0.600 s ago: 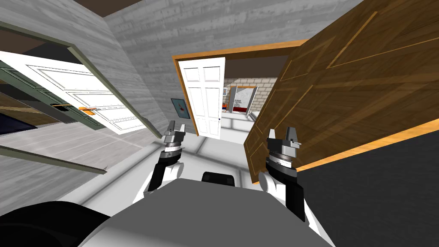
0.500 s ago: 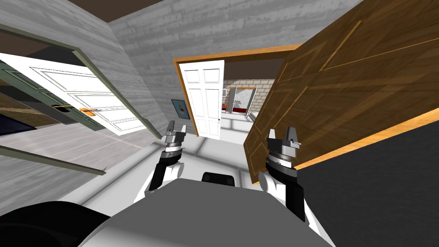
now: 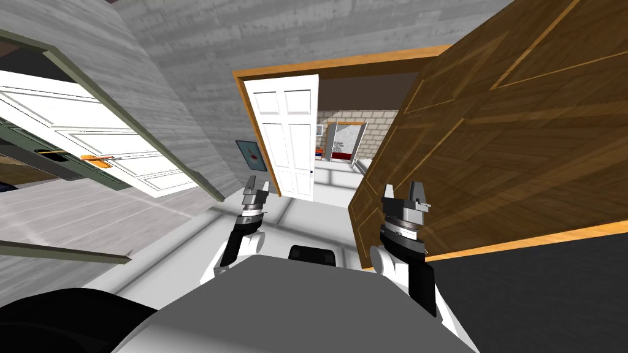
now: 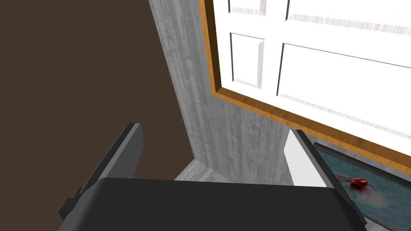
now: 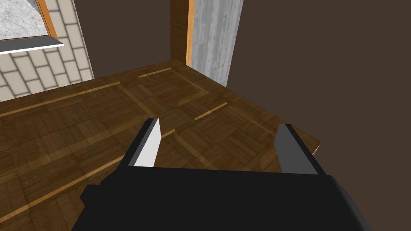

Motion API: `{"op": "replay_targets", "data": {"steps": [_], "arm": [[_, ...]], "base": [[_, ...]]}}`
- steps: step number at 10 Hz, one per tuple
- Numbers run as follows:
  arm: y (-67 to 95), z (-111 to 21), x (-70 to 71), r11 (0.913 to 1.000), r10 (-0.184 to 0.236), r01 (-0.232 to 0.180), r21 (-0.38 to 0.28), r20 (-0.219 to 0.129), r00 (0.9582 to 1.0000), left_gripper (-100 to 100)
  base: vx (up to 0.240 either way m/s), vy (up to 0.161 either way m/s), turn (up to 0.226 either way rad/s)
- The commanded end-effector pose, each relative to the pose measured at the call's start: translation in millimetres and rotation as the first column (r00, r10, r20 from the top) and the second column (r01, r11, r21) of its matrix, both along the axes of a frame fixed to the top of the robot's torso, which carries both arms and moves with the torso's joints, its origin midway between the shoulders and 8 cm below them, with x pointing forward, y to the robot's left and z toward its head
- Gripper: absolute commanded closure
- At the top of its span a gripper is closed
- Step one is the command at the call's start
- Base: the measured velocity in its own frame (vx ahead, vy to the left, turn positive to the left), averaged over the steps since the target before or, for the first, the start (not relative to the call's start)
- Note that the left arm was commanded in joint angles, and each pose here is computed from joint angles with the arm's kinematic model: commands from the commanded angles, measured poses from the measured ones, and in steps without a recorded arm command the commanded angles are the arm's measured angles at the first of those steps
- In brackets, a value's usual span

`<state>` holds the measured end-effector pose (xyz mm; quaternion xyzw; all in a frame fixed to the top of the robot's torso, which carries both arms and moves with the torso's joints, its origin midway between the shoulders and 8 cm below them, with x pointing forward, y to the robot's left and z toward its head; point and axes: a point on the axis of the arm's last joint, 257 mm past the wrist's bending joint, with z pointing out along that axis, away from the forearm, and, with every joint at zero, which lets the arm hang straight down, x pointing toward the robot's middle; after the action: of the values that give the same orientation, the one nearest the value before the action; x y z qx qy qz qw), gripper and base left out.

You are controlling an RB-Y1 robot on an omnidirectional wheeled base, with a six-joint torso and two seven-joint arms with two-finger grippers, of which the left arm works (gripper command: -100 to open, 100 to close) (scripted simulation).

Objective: Pull the door open

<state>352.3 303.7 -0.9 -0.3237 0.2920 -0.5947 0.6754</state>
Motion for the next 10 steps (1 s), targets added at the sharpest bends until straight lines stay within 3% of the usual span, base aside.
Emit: {"op": "replay_targets", "data": {"steps": [1, 9, 10], "arm": [[1.2, -13.1, 5.8, 1.0000, -0.002, 0.002, -0.002, -0.019, 0.9998, -100], [7.4, -66.0, 28.2, 0.9999, -0.012, 0.011, -0.012, -0.104, 0.9945, -100], [9.2, -80.7, 33.5, 0.9998, -0.014, 0.012, -0.015, -0.128, 0.9917, -100]], "base": [[0.133, -0.013, -0.036], [0.093, -0.017, -0.036], [0.165, -0.012, -0.077]]}}
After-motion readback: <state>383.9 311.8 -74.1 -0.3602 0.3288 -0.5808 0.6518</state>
